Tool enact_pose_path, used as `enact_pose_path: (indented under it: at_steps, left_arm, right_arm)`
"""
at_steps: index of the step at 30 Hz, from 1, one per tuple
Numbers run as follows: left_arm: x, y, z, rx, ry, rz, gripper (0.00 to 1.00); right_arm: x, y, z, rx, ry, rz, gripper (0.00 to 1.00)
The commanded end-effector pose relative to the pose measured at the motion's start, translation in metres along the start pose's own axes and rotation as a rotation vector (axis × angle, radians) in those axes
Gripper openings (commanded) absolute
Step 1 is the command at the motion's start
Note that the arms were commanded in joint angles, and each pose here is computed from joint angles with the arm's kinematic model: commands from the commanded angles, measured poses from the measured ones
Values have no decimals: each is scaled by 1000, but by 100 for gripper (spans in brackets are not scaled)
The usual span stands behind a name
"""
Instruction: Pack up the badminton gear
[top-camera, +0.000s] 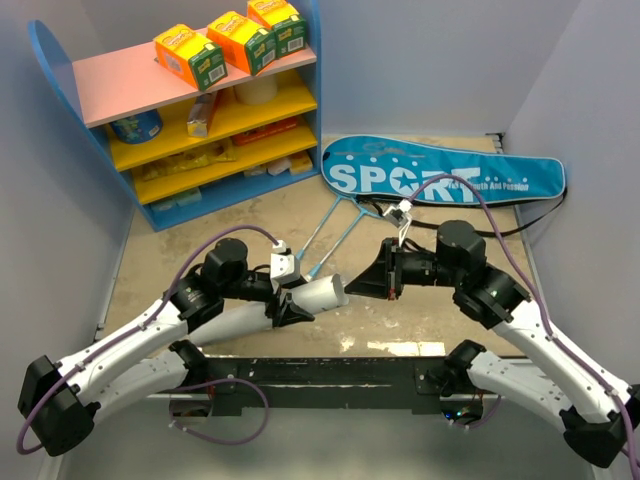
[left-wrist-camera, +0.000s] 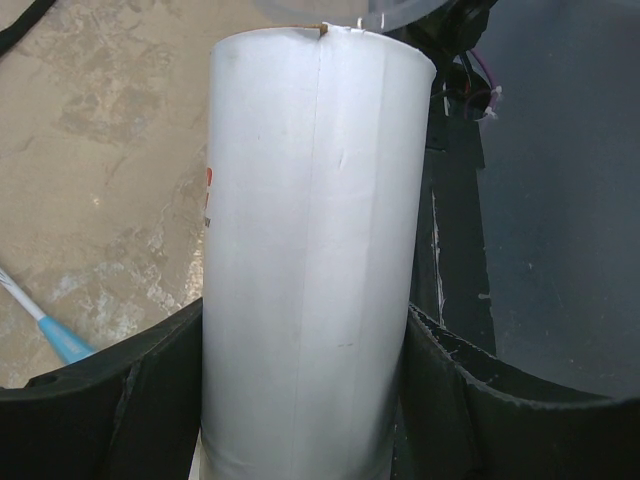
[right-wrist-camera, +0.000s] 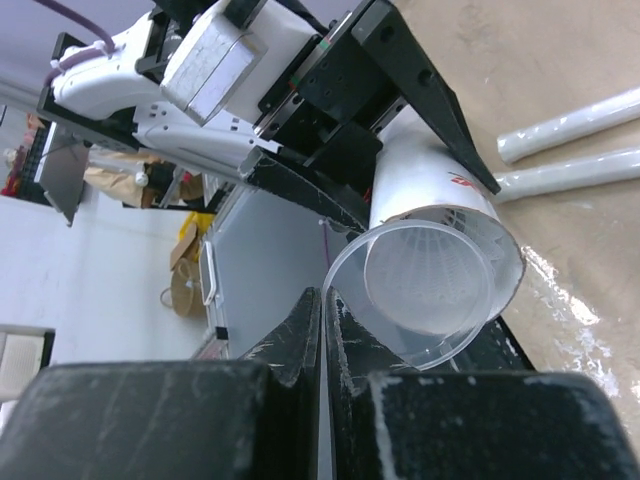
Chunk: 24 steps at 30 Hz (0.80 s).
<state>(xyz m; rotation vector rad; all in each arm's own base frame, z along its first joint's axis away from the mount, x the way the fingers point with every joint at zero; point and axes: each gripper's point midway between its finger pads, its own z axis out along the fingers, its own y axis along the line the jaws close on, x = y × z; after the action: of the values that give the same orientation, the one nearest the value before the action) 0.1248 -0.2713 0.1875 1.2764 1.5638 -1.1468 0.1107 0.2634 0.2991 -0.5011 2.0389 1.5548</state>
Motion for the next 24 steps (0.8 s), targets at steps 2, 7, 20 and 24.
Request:
enact_pose_path:
  at_steps: [2,7,20,24]
  left_arm:
    - [-33,-7,-3,32,-85,83,0]
    - [-35,-8,-4,33,-92,91,0]
    - [-37,-12,-5,49,-103,100,0]
    - [-38,-13,-5,52,-104,101,0]
  right_arm:
    - [-2,17,8,-49,-33,-31,2]
    - [8,13,16,-40,-12,-28,2]
    - [13,1,19,-5,-14,-24,1]
    - [13,1,20,-15,-19,-21,0]
